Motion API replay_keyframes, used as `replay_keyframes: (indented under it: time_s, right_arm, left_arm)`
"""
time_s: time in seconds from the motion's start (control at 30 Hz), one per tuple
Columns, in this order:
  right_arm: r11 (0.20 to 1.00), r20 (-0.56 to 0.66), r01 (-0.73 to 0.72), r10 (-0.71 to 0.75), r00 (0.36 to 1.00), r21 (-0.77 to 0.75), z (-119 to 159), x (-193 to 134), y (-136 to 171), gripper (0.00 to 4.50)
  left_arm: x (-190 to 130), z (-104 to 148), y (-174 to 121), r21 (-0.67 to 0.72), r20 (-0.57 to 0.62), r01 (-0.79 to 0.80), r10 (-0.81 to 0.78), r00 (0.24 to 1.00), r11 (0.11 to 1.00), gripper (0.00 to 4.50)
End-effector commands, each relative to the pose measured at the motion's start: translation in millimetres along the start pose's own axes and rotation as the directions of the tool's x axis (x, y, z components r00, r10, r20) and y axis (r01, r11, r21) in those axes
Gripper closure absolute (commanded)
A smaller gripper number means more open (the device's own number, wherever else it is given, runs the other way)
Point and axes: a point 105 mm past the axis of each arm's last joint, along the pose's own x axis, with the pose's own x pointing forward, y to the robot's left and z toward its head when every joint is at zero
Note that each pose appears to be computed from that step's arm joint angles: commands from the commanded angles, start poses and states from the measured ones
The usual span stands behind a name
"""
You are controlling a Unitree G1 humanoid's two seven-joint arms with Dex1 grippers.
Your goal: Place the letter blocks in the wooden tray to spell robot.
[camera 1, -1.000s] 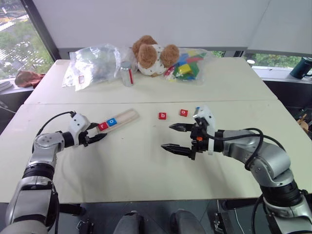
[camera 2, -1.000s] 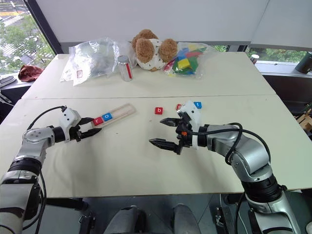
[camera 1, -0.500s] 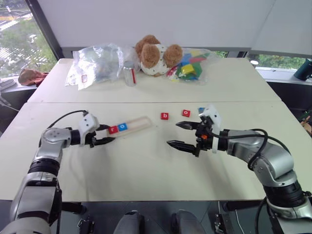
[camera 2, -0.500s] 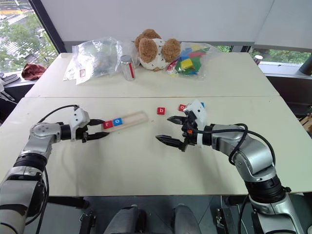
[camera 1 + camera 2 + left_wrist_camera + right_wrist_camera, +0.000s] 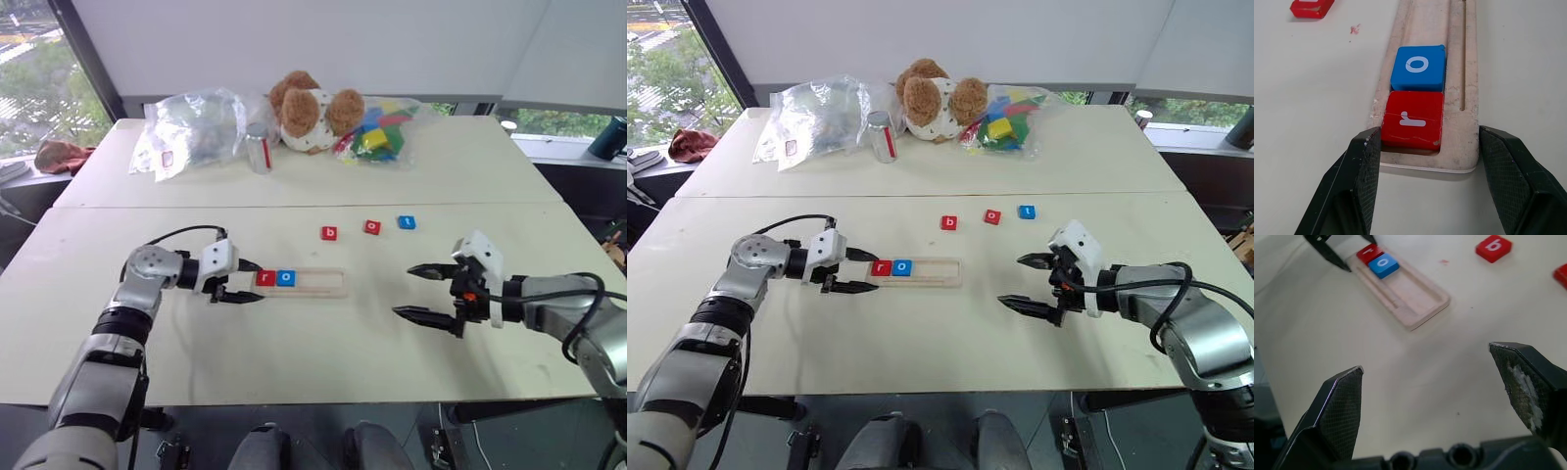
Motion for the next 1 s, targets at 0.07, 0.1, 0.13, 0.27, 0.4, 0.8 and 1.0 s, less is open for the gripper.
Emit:
replay_keyframes:
  time_s: [0.07, 0.1, 0.13, 0.27, 0.4, 0.8, 1.0]
  right_arm:
    - [0.999, 0.088, 0.042, -0.044, 0.995, 0.027, 15, 6, -1, 0.0]
    - [0.998, 0.1, 0.049, -0.053, 0.994, 0.038, 17, 9, -1, 0.0]
    - [0.997, 0.107, 0.055, -0.059, 0.992, 0.046, 18, 11, -1, 0.0]
    - [0.992, 0.127, 0.088, -0.099, 0.987, 0.09, 22, 22, -5, 0.0]
    - [0.981, 0.123, 0.122, -0.141, 0.982, 0.151, 39, 50, -4, 0.0]
    - [0.812, -0.027, 0.436, -0.463, 0.886, 0.388, 67, 153, -36, 0.0]
    - [0.79, -0.041, 0.456, -0.483, 0.874, 0.411, 69, 178, -37, 0.0]
  left_arm:
    - [2, -6, -4, -0.004, -0.033, 0.039, -0.039, 0.999, 0.999, 2.07]
    - [1, -6, -4, -0.007, -0.032, 0.04, -0.04, 0.999, 0.999, 1.57]
    - [0, -6, -4, -0.009, -0.03, 0.041, -0.041, 0.999, 0.999, 1.01]
    - [-1, -6, -6, -0.018, -0.016, 0.041, -0.041, 0.999, 0.999, 0.02]
    - [-13, -4, 1, -0.026, -0.026, -0.004, 0.003, 1.0, 1.0, 0.02]
    - [-95, 51, -17, -0.24, -0.049, -0.015, 0.003, 0.999, 0.971, 0.02]
    - [-116, 68, -16, -0.295, -0.039, -0.16, 0.155, 0.987, 0.942, 0.02]
